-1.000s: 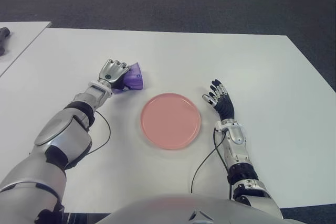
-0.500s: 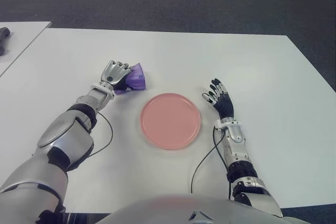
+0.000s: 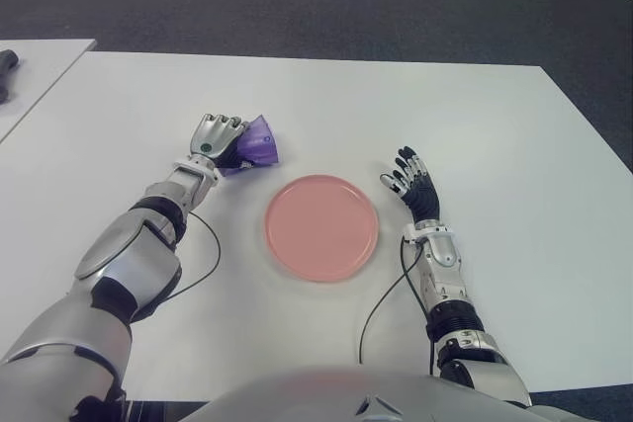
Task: Put the tissue paper into the plate.
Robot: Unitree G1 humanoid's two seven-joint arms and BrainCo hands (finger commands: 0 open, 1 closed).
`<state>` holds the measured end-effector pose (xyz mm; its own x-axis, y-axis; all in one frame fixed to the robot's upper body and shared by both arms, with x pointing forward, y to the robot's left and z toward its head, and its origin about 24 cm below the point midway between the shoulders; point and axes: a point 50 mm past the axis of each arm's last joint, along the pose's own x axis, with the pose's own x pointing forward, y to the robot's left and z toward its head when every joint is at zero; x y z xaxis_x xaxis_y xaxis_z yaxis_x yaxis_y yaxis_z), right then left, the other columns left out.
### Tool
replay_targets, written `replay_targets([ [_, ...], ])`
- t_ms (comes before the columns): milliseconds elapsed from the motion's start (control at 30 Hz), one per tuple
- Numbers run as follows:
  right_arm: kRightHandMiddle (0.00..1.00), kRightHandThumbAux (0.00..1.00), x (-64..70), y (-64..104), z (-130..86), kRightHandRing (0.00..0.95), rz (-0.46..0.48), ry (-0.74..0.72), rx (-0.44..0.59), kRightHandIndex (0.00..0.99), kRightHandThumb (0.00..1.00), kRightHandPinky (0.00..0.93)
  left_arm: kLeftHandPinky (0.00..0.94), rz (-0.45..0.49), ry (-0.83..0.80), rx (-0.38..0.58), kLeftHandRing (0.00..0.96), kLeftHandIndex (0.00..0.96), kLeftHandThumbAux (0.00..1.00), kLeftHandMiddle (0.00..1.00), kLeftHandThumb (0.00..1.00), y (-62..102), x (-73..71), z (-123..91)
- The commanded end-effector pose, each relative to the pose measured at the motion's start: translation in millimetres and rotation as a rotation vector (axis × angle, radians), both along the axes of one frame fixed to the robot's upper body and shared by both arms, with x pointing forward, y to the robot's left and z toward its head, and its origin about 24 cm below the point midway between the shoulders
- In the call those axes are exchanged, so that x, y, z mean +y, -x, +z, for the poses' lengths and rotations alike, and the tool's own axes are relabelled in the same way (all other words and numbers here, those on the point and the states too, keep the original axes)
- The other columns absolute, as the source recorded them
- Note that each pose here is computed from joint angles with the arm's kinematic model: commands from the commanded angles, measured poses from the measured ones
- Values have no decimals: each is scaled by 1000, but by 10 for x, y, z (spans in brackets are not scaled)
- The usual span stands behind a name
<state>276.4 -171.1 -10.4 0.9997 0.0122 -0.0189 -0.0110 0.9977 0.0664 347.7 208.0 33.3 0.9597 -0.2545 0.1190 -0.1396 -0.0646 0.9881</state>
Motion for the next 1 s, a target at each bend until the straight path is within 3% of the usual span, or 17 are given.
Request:
replay_targets([
  [33,50,749,9,152,-270,58,-16,-28,143,19,95,93,778,-72,154,-80,787,419,665,532,845,-63,-159,164],
  [300,50,749,7,148,-273,58,-16,-27,143,19,95,93,812,-154,229,-141,812,411,667,528,844,-108,-213,350],
  [567,50,749,-6,147,-274,58,-17,-27,144,19,95,93,820,-366,286,-232,822,410,666,530,845,-155,-463,708],
  [833,50,749,-15,146,-275,58,-17,-27,144,19,95,93,834,-579,296,-287,830,415,665,537,848,-22,-721,879],
  [1000,50,749,-18,144,-275,58,-17,-27,144,19,95,93,838,-659,272,-271,835,416,664,540,849,60,-849,944],
])
